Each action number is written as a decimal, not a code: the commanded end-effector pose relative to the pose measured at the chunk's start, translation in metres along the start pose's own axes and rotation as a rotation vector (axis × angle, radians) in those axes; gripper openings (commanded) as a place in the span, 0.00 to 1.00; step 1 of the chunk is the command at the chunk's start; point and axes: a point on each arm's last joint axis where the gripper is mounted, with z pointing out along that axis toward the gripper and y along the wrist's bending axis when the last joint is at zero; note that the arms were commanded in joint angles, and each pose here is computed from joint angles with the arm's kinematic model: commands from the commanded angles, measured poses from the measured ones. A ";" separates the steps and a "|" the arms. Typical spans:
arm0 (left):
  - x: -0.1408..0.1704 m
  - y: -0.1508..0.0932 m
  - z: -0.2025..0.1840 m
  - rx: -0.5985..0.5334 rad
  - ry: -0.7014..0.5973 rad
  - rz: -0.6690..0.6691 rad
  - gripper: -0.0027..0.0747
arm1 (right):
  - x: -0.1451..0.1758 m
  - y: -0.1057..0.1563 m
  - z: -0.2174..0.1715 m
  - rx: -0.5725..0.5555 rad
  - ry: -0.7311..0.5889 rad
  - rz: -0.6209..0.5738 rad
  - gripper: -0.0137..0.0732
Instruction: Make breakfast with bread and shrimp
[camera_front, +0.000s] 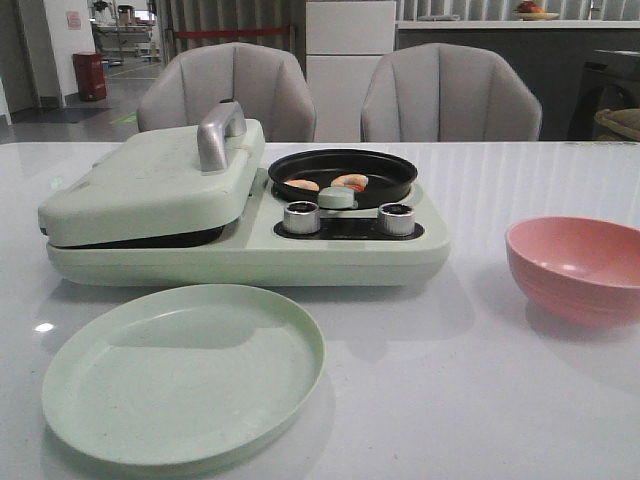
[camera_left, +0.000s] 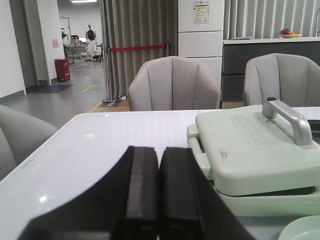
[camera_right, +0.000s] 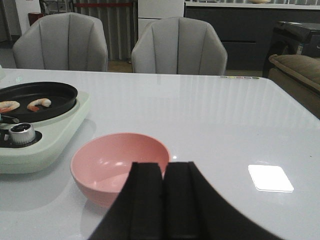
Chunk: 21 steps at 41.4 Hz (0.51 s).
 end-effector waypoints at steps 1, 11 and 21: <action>0.002 0.000 -0.002 0.004 -0.074 -0.019 0.17 | -0.011 0.000 -0.002 0.005 -0.120 -0.001 0.20; 0.002 0.000 -0.002 0.004 -0.074 -0.019 0.17 | -0.011 0.000 -0.002 0.005 -0.120 -0.001 0.20; 0.002 0.000 -0.002 0.004 -0.074 -0.019 0.17 | -0.012 0.000 -0.002 0.005 -0.126 -0.004 0.20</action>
